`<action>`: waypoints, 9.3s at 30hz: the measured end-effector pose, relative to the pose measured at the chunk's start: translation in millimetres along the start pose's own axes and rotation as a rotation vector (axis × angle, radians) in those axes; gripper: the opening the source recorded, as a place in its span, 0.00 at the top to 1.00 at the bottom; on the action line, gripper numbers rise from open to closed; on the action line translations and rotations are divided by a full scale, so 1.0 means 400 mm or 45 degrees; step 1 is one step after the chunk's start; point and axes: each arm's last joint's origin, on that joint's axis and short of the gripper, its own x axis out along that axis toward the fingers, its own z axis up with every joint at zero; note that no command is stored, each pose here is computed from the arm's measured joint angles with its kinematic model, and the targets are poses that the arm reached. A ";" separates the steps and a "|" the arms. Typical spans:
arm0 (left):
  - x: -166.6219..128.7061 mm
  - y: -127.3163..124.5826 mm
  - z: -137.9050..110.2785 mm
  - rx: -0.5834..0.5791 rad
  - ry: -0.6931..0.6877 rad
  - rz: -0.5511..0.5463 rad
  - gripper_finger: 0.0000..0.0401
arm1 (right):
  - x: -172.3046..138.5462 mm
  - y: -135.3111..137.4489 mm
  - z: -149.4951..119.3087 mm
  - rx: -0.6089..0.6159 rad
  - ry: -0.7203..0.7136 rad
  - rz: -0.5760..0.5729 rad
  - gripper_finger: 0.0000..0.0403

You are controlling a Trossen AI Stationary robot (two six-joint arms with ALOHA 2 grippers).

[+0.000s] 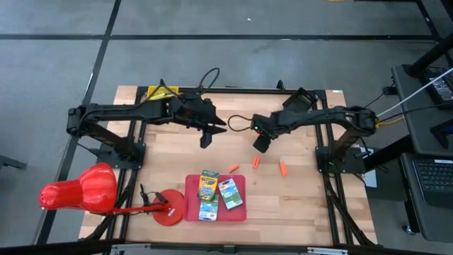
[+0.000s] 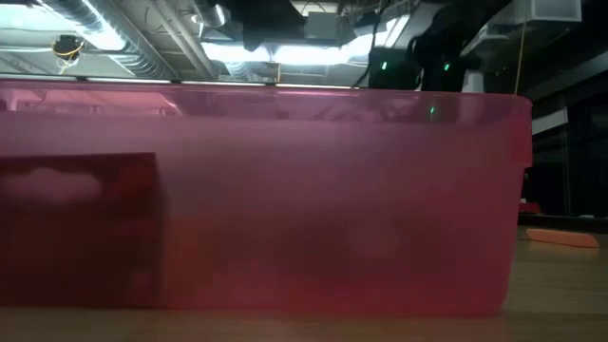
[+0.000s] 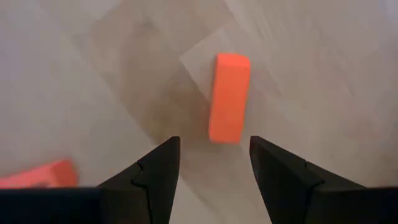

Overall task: Pick & Place School Supplies
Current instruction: Put the orange eraser into the black bin

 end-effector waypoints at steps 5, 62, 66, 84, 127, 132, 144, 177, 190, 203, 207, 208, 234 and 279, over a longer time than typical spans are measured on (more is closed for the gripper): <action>-0.048 -0.008 0.029 0.008 -0.012 0.007 0.72 | 0.043 -0.020 0.026 0.045 -0.001 0.029 0.47; -0.242 -0.014 0.069 -0.038 -0.286 0.120 0.76 | -0.028 -0.050 0.004 0.254 -0.229 0.132 1.00; -0.242 -0.013 0.069 -0.023 -0.286 0.149 0.76 | -0.075 -0.081 -0.005 0.318 -0.288 0.096 1.00; -0.241 -0.011 0.068 -0.027 -0.281 0.182 0.77 | -0.005 -0.138 0.108 0.545 -0.150 0.200 0.65; -0.340 -0.027 0.067 0.102 -0.384 0.175 0.77 | 0.111 -0.101 0.198 0.743 0.056 0.087 0.67; -0.340 -0.027 0.066 0.102 -0.383 0.175 0.77 | 0.133 -0.095 0.168 0.769 0.055 0.099 0.67; -0.340 -0.027 0.067 0.094 -0.384 0.174 0.77 | 0.143 -0.104 0.161 0.754 0.064 0.108 0.67; -0.340 -0.026 0.067 0.088 -0.386 0.191 0.77 | 0.108 -0.149 0.118 0.623 0.177 -0.074 0.91; -0.334 -0.022 0.067 0.051 -0.385 0.238 0.77 | -0.129 -0.319 0.050 0.784 -0.008 -0.354 0.91; -0.326 -0.045 0.065 -0.060 -0.384 0.181 0.77 | -0.058 -0.493 -0.022 0.916 0.072 -0.326 0.91; -0.326 -0.046 0.065 -0.077 -0.386 0.184 0.77 | -0.052 -0.516 -0.030 0.942 0.065 -0.288 0.69; -0.326 -0.046 0.065 -0.077 -0.386 0.185 0.77 | -0.052 -0.520 -0.032 0.933 0.069 -0.282 0.63; -0.323 -0.044 0.064 -0.038 -0.378 0.217 0.77 | -0.125 -0.028 -0.313 0.853 0.051 0.353 0.78; -0.322 -0.058 0.065 -0.135 -0.393 0.160 0.77 | -0.029 0.127 -0.405 0.908 0.149 0.276 0.72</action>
